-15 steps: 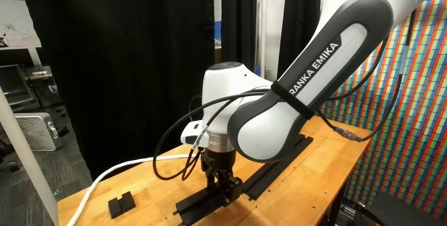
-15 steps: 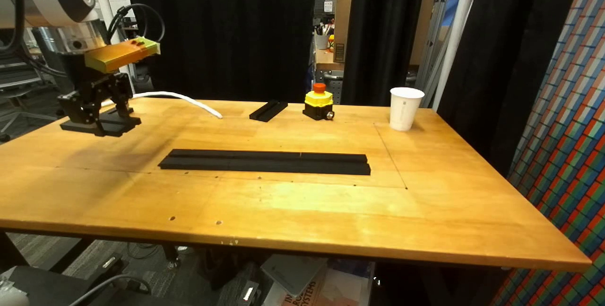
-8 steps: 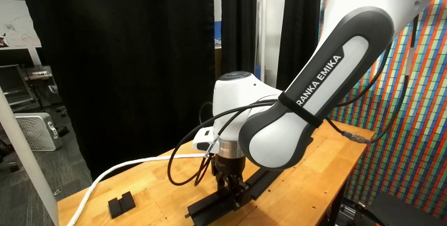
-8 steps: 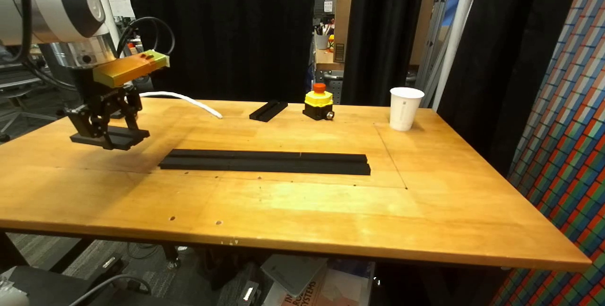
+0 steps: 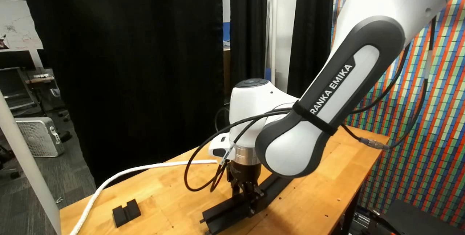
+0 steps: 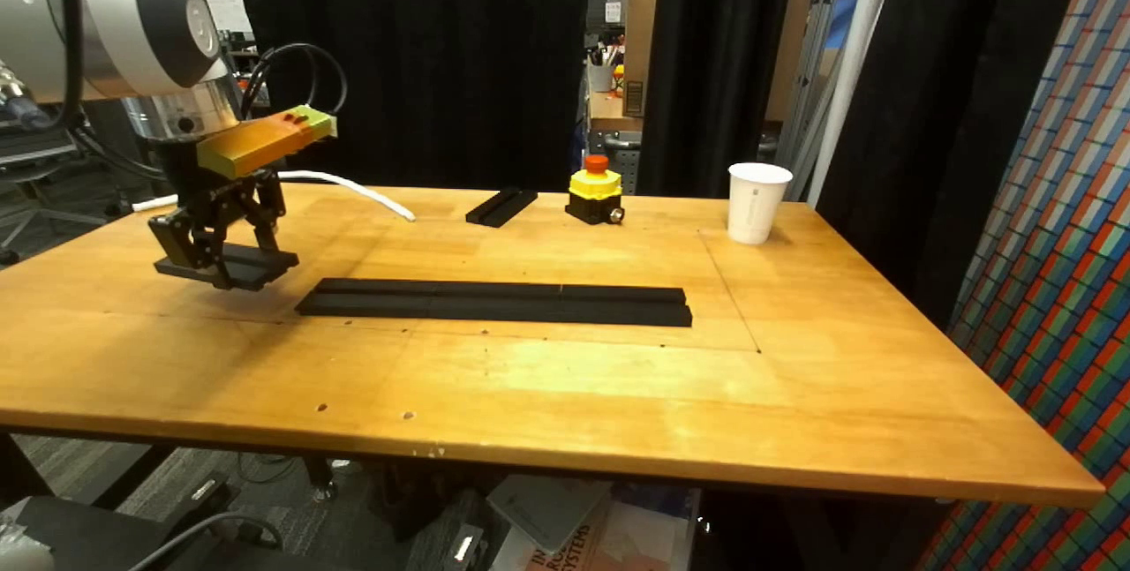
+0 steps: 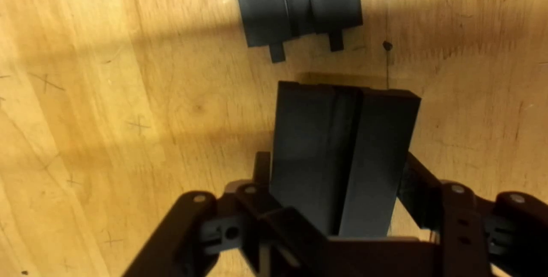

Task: Pick up one black object from the table and connect it to the straight black object line.

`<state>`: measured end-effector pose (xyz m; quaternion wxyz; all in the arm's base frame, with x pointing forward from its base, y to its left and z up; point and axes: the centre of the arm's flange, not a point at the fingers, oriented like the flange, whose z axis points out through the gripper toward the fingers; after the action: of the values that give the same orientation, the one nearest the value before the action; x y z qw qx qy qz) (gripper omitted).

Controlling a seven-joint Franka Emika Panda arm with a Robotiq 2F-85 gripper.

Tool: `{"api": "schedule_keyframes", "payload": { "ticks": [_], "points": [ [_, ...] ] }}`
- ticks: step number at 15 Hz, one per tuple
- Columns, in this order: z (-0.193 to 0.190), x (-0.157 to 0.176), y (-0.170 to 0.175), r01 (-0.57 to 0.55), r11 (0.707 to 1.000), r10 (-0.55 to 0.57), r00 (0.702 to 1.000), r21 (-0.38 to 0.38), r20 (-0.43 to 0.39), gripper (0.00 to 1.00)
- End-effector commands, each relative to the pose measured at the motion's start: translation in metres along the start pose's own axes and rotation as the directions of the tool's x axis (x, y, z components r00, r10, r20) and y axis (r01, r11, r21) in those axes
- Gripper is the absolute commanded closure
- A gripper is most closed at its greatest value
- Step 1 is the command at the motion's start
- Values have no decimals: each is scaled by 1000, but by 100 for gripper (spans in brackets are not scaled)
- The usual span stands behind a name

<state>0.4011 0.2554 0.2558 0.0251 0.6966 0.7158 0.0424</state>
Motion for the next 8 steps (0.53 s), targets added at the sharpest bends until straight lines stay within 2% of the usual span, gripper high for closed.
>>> {"api": "schedule_keyframes", "payload": {
  "ticks": [1, 8],
  "points": [
    [5, -7, -2, 12, 999, -13, 1000, -34, -10, 53],
    [15, -16, -4, 32, 999, -33, 999, -28, -18, 53]
  ]
}}
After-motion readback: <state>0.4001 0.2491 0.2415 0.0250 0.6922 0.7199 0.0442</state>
